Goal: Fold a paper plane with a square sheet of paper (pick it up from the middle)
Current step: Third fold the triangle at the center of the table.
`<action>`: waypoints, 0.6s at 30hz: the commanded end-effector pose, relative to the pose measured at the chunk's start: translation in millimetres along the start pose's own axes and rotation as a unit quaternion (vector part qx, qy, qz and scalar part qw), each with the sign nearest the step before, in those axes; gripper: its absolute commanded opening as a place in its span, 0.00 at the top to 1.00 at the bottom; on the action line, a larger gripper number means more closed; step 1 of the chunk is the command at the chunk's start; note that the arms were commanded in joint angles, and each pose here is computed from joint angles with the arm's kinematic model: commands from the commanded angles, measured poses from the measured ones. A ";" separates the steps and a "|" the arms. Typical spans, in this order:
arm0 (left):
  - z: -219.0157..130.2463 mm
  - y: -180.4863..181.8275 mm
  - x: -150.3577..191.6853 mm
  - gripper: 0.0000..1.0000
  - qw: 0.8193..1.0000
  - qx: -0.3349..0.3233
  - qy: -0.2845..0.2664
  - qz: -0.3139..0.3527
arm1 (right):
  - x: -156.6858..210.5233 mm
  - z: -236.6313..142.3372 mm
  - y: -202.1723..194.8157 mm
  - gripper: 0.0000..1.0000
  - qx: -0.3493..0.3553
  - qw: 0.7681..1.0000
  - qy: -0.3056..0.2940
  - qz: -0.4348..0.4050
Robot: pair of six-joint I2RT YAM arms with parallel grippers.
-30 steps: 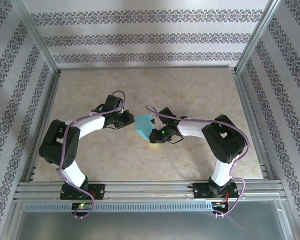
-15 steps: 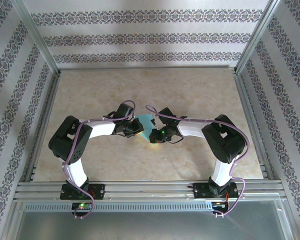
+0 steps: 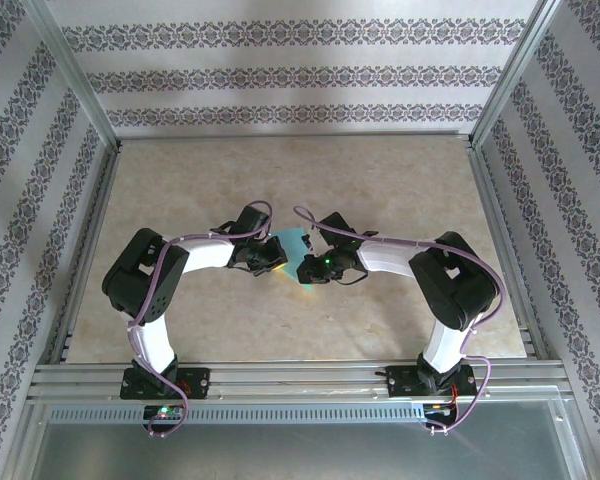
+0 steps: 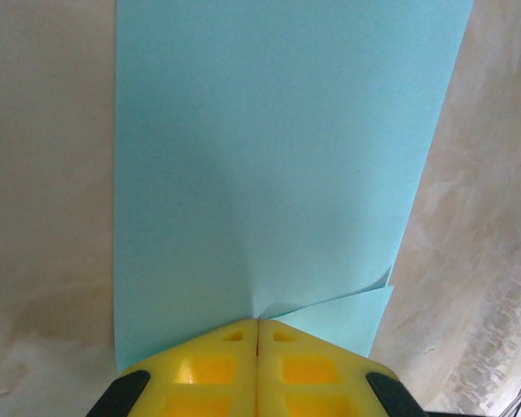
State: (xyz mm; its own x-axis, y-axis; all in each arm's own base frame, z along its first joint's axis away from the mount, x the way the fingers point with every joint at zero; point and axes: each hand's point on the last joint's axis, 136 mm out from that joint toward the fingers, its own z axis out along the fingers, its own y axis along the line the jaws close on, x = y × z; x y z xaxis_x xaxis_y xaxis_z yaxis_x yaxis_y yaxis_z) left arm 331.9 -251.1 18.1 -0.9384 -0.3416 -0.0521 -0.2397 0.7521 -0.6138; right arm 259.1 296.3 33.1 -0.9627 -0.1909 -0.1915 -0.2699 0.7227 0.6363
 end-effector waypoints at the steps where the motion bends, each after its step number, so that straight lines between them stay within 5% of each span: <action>1: 9.4 35.0 11.4 0.94 0.997 -0.065 0.021 -0.026 | -12.7 0.4 17.6 0.90 -0.035 0.999 -0.015 0.000; 18: 8.6 60.6 20.6 0.94 0.991 -0.124 0.036 -0.044 | -2.4 28.7 -12.0 0.97 0.020 0.999 0.020 0.036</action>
State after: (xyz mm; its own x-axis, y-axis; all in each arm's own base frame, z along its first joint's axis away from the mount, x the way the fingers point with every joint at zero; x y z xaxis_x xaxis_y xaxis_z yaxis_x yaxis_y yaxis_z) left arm 332.3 -251.1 17.1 -0.9393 -0.3416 -0.0335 -0.2554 0.7608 -0.5967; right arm 276.9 315.2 17.2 -0.9744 -0.1585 -0.1594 -0.2244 0.7285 0.6472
